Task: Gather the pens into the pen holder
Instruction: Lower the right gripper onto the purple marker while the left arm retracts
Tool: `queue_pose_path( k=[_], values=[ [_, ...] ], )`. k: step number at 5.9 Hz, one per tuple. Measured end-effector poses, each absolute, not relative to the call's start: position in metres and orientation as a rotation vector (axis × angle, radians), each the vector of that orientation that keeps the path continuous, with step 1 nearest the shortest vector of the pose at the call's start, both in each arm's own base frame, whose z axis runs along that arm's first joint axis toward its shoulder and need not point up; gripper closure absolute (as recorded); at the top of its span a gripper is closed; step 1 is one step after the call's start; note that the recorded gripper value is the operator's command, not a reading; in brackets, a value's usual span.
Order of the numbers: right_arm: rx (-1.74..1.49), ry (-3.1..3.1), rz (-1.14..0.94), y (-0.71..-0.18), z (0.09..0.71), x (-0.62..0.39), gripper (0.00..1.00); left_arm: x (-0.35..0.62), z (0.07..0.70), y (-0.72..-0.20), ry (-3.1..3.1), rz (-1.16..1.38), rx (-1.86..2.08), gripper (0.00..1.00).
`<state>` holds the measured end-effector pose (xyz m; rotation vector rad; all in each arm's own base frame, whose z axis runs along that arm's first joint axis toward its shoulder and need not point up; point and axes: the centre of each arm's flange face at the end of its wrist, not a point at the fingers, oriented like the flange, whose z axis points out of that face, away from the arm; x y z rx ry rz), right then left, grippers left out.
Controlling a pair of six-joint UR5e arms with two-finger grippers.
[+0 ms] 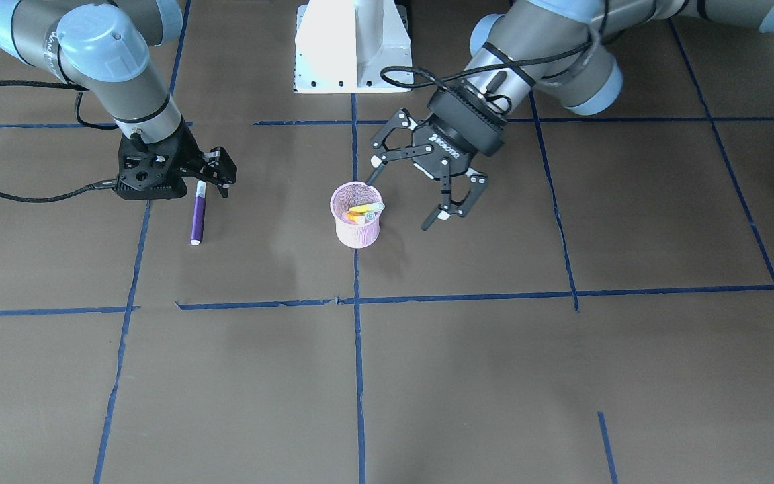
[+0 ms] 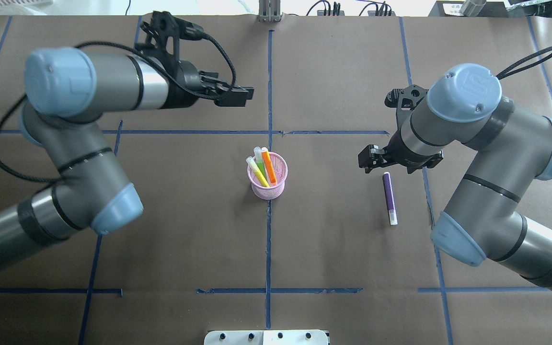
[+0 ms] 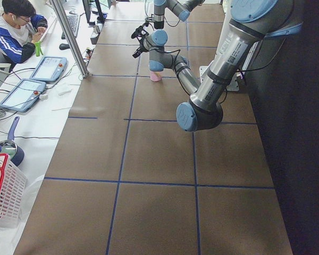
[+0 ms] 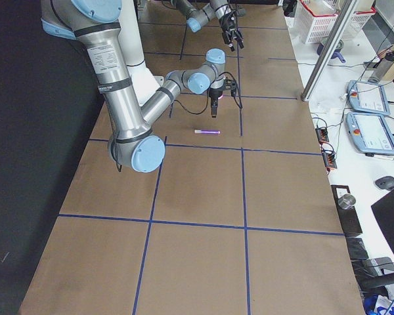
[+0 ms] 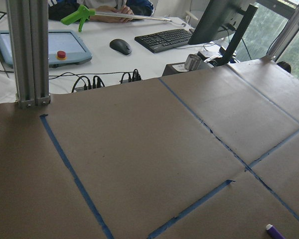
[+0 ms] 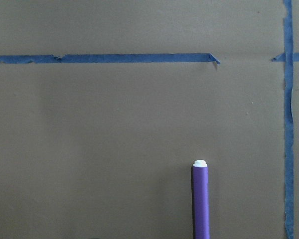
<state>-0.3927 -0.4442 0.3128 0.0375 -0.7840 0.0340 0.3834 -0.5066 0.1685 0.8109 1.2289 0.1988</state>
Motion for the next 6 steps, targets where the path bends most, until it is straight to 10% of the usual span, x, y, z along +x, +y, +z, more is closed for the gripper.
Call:
queue_pose_path(
  k=[6],
  values=[
    [0.119, -0.786, 0.009, -0.446, 0.409, -0.44, 0.04, 0.244, 0.282, -0.553, 1.129, 0.34, 0.675, 0.01]
  ],
)
